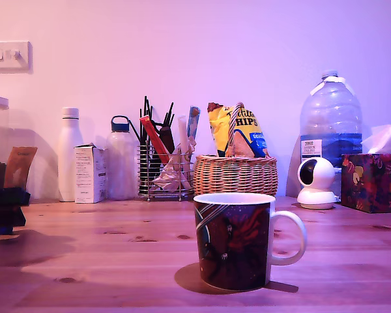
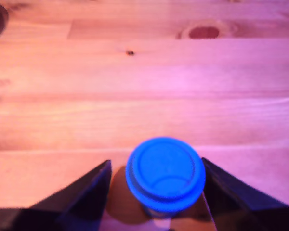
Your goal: Pick up the coffee capsules from the table one by one and drop them inside the nearest coffee cup
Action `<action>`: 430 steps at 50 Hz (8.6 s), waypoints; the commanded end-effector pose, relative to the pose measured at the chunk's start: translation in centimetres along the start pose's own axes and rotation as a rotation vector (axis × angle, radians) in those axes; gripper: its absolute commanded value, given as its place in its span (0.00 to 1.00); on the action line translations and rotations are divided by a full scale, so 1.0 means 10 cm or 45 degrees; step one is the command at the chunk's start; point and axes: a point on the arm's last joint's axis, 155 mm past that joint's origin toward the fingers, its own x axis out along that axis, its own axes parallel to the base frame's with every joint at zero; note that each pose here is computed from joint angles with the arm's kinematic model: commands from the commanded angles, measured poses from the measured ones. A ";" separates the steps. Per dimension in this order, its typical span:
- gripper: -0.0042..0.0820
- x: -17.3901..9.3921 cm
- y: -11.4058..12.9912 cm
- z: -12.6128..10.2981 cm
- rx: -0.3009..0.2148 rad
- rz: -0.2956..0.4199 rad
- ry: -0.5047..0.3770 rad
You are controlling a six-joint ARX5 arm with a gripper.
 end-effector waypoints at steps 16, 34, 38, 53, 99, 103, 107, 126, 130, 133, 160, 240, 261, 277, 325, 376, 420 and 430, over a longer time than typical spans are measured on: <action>0.33 0.04 -0.01 -0.12 0.017 -0.004 0.036; 0.33 -0.02 -0.07 -0.18 -0.007 -0.037 0.104; 0.33 -0.08 -0.14 -0.13 -0.010 -0.074 0.119; 0.33 -0.39 -0.50 0.23 0.017 -0.217 0.100; 0.33 -1.64 -2.20 0.32 0.288 -0.690 0.185; 0.33 -1.78 -2.31 0.29 0.313 -0.733 0.186; 0.33 -1.90 -2.40 0.23 0.335 -0.771 0.189; 0.33 -2.36 -2.59 -0.21 0.443 -0.921 0.245; 0.33 -2.44 -2.63 -0.31 0.474 -0.953 0.266; 0.33 -2.49 -2.66 -0.38 0.495 -0.972 0.287; 0.33 -2.64 -2.77 -0.56 0.573 -1.028 0.336; 0.33 -2.11 -3.51 -0.58 0.883 -0.925 0.593; 0.33 -1.94 -3.62 -0.65 0.933 -0.916 0.662; 0.34 -1.96 -3.68 -0.65 0.942 -0.928 0.654; 0.33 -2.15 -3.65 -0.29 0.915 -0.926 0.548; 0.02 -1.68 -2.04 0.62 0.447 -0.603 0.168; 0.02 -2.21 -0.91 0.54 0.062 -0.329 -0.225; 0.02 -2.43 -0.91 0.57 0.018 -0.337 -0.278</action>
